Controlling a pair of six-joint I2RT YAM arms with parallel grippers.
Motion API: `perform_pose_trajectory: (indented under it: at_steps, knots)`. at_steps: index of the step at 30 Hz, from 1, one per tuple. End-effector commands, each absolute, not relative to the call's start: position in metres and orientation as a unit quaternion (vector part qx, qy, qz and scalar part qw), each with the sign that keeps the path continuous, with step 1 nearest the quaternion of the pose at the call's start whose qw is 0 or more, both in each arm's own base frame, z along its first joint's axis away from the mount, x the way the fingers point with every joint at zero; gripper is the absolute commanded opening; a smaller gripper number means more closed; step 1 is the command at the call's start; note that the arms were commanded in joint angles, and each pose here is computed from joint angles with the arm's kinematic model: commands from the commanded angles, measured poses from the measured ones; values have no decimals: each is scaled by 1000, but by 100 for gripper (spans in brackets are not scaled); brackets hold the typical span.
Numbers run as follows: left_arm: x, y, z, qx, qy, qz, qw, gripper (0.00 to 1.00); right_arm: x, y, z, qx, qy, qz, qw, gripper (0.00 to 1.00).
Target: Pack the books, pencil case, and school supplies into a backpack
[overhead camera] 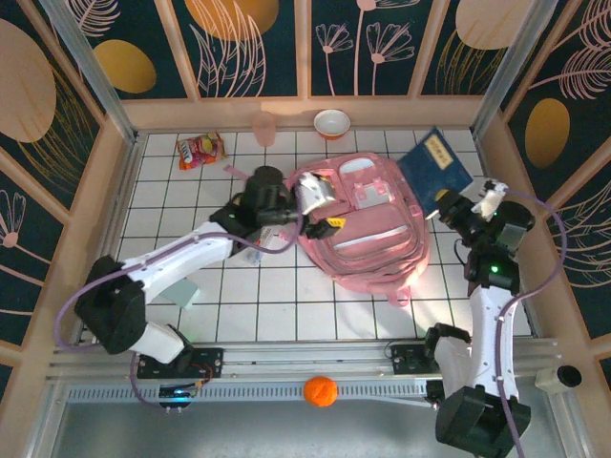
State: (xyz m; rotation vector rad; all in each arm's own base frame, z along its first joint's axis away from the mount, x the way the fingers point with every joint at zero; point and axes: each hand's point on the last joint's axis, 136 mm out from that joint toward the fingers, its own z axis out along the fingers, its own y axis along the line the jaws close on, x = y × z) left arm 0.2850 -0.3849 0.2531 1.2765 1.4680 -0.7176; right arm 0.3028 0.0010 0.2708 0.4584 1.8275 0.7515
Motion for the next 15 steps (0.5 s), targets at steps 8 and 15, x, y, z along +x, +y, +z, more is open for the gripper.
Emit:
perform_pose_trajectory:
  at_steps: [8,15]
  knots:
    - [257,-461,158,634,611,-232,413,89,289,-27,265,290,773,264,498,0]
    - [283,-469,117,616,659,-174,396,91,288,-22,264,285,774,275,493,0]
